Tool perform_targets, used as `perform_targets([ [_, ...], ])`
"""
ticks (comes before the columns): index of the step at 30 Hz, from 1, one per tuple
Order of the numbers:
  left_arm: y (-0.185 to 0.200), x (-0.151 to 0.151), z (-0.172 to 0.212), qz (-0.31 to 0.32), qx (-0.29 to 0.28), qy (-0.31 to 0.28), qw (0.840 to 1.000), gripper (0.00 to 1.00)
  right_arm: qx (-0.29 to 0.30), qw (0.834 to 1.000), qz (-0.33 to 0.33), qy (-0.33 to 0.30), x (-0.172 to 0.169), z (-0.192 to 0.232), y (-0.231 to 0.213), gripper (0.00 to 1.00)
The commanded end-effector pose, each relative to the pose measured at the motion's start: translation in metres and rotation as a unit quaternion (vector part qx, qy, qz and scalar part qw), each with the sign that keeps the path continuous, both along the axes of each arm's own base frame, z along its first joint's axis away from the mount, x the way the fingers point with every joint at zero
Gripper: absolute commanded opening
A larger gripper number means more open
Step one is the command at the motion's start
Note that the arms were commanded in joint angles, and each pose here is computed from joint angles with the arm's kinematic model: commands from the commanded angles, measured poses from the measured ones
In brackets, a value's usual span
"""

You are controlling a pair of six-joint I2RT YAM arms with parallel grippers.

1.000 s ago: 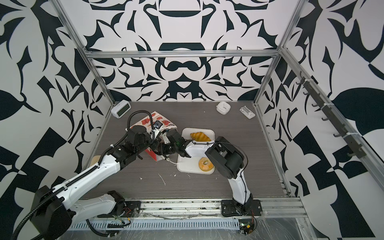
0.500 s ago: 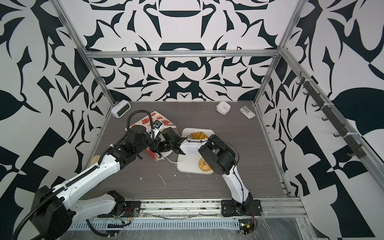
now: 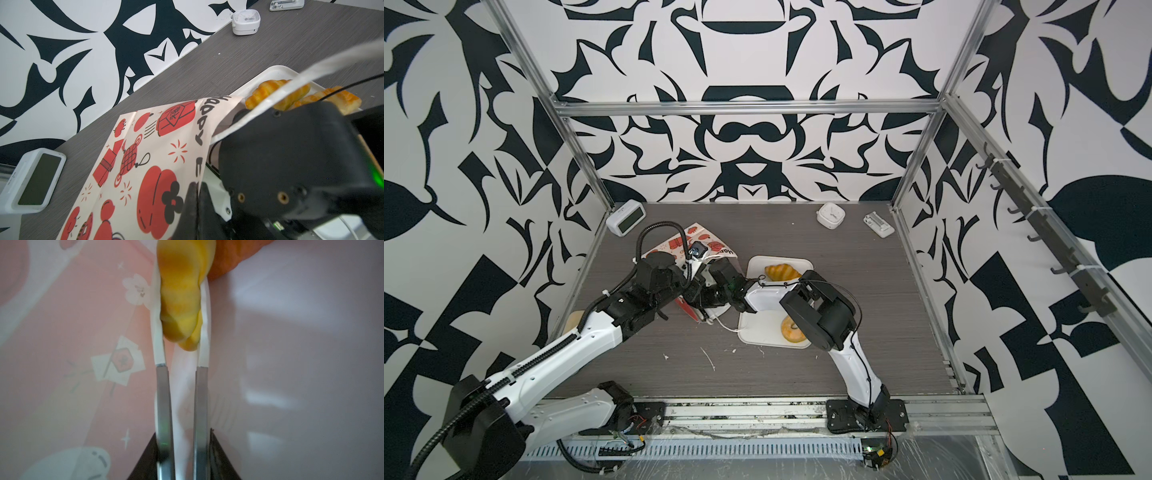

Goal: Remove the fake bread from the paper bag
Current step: 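Pull the yellow bun out of the bag with the tongs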

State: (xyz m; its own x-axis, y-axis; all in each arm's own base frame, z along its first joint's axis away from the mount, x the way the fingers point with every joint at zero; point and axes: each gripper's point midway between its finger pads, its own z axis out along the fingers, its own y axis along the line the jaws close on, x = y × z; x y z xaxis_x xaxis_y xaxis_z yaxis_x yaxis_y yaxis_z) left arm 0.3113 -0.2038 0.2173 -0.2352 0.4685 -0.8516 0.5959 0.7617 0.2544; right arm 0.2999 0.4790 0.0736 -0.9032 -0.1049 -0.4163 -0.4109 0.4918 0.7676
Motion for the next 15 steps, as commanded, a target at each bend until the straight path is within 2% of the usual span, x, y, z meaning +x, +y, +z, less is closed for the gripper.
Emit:
perform_targets([
  [1, 0.004, -0.003, 0.003, 0.007, -0.004, -0.005, 1.000, 0.05, 0.039, 0.998, -0.012, -0.046, 0.007, 0.047, -0.008, 0.04],
  [15, 0.007, -0.006, -0.001, 0.007, 0.005, 0.002, 1.000, 0.05, -0.004, 0.997, -0.057, -0.053, -0.021, 0.047, -0.078, 0.00],
])
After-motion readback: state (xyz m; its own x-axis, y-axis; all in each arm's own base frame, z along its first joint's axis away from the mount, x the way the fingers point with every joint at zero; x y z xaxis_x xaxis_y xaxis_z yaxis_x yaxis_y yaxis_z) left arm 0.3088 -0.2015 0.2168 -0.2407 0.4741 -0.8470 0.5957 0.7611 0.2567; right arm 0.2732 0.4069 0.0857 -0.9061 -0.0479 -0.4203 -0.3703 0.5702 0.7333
